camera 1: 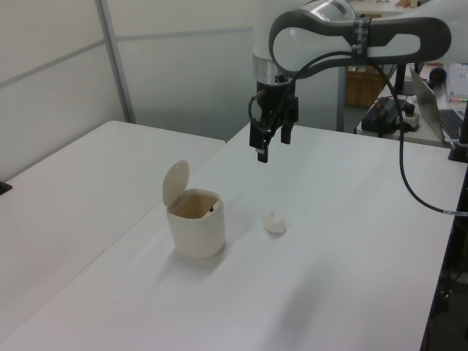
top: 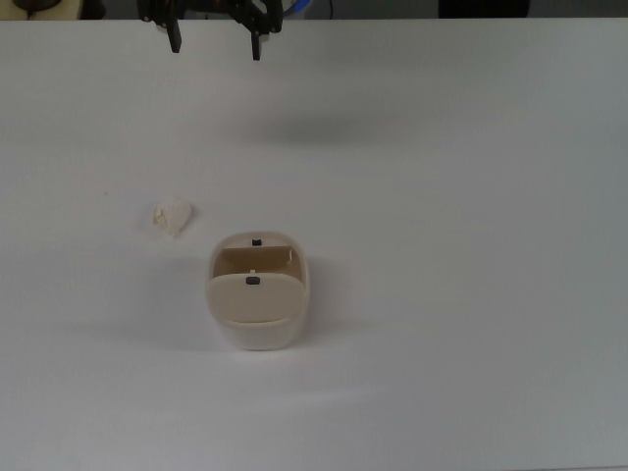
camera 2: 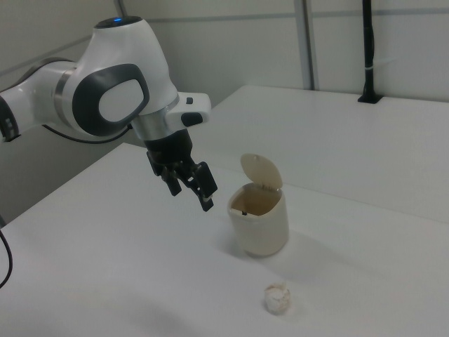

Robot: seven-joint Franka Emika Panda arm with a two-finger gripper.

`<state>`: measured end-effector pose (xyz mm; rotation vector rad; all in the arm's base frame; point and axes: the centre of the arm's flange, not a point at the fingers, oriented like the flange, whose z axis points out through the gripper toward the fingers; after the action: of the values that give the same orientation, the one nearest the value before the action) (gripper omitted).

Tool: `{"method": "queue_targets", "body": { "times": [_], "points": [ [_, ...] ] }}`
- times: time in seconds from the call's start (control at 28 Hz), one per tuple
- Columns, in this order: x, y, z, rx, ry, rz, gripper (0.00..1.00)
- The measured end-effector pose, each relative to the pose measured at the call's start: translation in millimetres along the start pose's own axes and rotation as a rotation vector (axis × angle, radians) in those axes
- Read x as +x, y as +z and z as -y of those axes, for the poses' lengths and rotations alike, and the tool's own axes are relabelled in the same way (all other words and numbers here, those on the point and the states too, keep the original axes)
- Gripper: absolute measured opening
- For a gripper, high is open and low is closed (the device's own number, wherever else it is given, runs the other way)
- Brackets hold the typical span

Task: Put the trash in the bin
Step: 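Lower the open gripper onto the crumpled white paper ball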

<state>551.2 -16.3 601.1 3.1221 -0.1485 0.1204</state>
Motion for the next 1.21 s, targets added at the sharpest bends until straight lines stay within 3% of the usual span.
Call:
{"method": "queue_targets", "body": {
  "times": [0.21, 0.57, 0.89, 1.04, 1.21],
  "points": [
    [2, 10, 0, 0.000, -0.007, 0.018, 1.00],
    [21, 62, -17, 0.008, -0.213, 0.087, 1.00],
    [44, 152, -52, 0.009, -0.210, 0.073, 1.00],
    [47, 194, -68, -0.025, -0.212, 0.099, 1.00],
    [53, 234, -80, -0.032, -0.205, 0.112, 1.00]
  ]
}}
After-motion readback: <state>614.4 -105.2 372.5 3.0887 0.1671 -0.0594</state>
